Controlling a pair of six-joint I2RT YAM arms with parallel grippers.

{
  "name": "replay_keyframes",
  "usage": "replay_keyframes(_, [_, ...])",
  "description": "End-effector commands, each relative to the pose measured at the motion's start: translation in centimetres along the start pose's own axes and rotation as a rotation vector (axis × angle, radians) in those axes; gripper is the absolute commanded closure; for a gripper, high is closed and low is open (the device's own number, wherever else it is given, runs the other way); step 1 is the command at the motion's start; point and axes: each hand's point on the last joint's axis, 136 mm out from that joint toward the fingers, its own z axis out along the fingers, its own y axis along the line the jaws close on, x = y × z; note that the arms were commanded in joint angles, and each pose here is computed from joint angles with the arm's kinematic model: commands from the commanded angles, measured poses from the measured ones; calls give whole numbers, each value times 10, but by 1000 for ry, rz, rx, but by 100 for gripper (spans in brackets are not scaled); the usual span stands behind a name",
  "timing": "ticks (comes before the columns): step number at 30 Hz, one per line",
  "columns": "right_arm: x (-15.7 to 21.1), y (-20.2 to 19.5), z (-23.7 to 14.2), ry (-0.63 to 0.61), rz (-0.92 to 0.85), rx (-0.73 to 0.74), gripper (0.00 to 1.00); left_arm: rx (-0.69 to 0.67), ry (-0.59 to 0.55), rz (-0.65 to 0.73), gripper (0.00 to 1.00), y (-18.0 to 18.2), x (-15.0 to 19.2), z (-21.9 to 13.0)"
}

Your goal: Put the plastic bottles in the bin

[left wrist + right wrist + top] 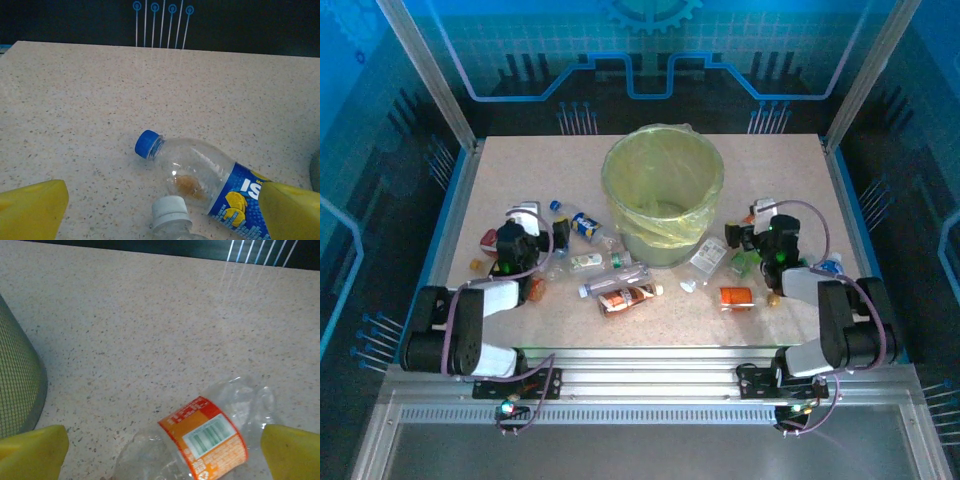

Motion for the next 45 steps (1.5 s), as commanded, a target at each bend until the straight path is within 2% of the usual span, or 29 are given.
replay_keyframes(1, [-20, -12, -14, 18, 51, 57, 0, -40, -49, -16, 1, 8, -23, -10])
replay_keyframes(4, [-27, -28, -31, 97, 140, 155, 0, -66, -109, -4, 1, 10, -49, -21])
replay_keyframes(7, [-24, -54, -59, 247, 267, 335, 0, -82, -103, -19, 1, 11, -65, -28])
replay_keyframes(11, [-19, -82, -115, 403, 395, 576, 0, -86, -117, -79, 1, 11, -74, -39])
replay_keyframes(15, [-1, -95, -167, 490, 534, 701, 0, -83, -156, -128, 1, 11, -82, -49])
replay_keyframes(18, [15, -101, -192, 524, 657, 705, 0, -70, -179, -146, 1, 9, -90, -54])
replay_keyframes(23, [39, -108, -209, 571, 802, 691, 0, -54, -205, -165, 1, 6, -99, -60])
replay_keyframes(33, [78, -117, -204, 628, 1050, 608, 1, -60, -208, -107, 1, 6, -96, -65])
replay_keyframes(39, [87, -121, -183, 665, 1079, 548, 7, -64, -208, -74, 1, 6, -94, -65])
replay_keyframes(45, [104, -126, -178, 750, 1057, 569, 9, -67, -205, -66, 1, 6, -93, -64])
